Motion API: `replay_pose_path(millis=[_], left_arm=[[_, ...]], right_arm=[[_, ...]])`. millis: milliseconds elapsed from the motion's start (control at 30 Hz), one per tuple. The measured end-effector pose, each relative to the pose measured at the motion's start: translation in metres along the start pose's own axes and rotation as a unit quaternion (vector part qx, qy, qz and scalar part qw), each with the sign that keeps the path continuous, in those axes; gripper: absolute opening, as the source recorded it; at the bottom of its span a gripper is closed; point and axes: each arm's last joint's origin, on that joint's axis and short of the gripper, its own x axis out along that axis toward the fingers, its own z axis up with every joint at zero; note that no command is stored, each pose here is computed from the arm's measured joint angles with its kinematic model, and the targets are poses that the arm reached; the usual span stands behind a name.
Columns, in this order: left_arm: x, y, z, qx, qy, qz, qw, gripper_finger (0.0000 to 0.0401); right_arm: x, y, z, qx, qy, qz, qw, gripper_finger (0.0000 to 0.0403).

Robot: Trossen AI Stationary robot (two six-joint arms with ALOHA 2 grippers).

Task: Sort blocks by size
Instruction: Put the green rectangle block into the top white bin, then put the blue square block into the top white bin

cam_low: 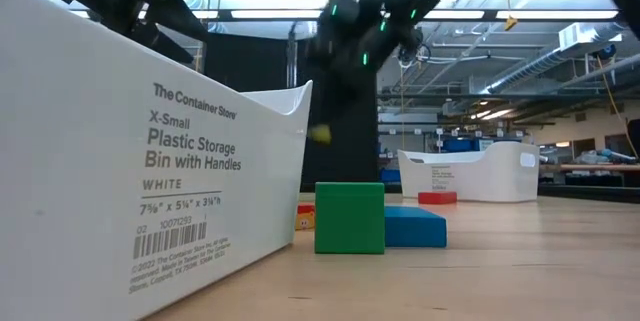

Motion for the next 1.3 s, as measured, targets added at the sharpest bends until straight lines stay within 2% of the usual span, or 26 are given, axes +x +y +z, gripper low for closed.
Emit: replay_pose_path(millis=[133,233,400,533,733,967,1033,1133,1233,1300], left_arm=[[0.0,-0.001,-0.001,-0.006,0.012,-0.013,1.0,0.0305],[0.0,-0.002,-0.003,-0.012,0.04,-0.038,0.998,0.0305],[0.004,-0.006,-0.009,0.001,0.07,-0.052,0.996,0.0305],[0.008,-0.009,-0.014,0.013,0.078,-0.045,0.996,0.0305],[0.012,-0.01,-0.017,0.021,0.082,-0.036,0.996,0.0305],[0.014,-0.01,-0.014,0.007,0.073,-0.036,0.997,0.0305],[0.014,-0.01,-0.013,0.006,0.072,-0.037,0.997,0.0305],[0.014,-0.01,-0.013,0.006,0.072,-0.037,0.997,0.0305],[0.014,-0.01,-0.013,0.006,0.072,-0.037,0.997,0.0305],[0.014,-0.01,-0.013,0.006,0.072,-0.037,0.997,0.0305]], right_arm=[[-0.046,0.008,0.019,-0.015,-0.055,0.014,0.998,0.0109],[-0.086,0.013,0.02,-0.01,-0.052,-0.001,0.999,0.0109],[-0.137,0.019,-0.012,0.048,-0.01,-0.073,0.996,0.0109],[-0.163,0.031,-0.053,0.144,0.039,-0.147,0.978,0.0109],[-0.169,0.048,-0.106,0.247,0.073,-0.228,0.939,0.0109],[-0.148,0.037,-0.142,0.318,0.099,-0.271,0.903,0.0113],[-0.143,0.032,-0.148,0.329,0.109,-0.275,0.897,0.014],[-0.139,0.025,-0.152,0.338,0.113,-0.282,0.891,0.0206],[-0.137,0.022,-0.152,0.335,0.109,-0.277,0.894,0.0264],[-0.137,0.022,-0.151,0.331,0.102,-0.275,0.897,0.0288]])
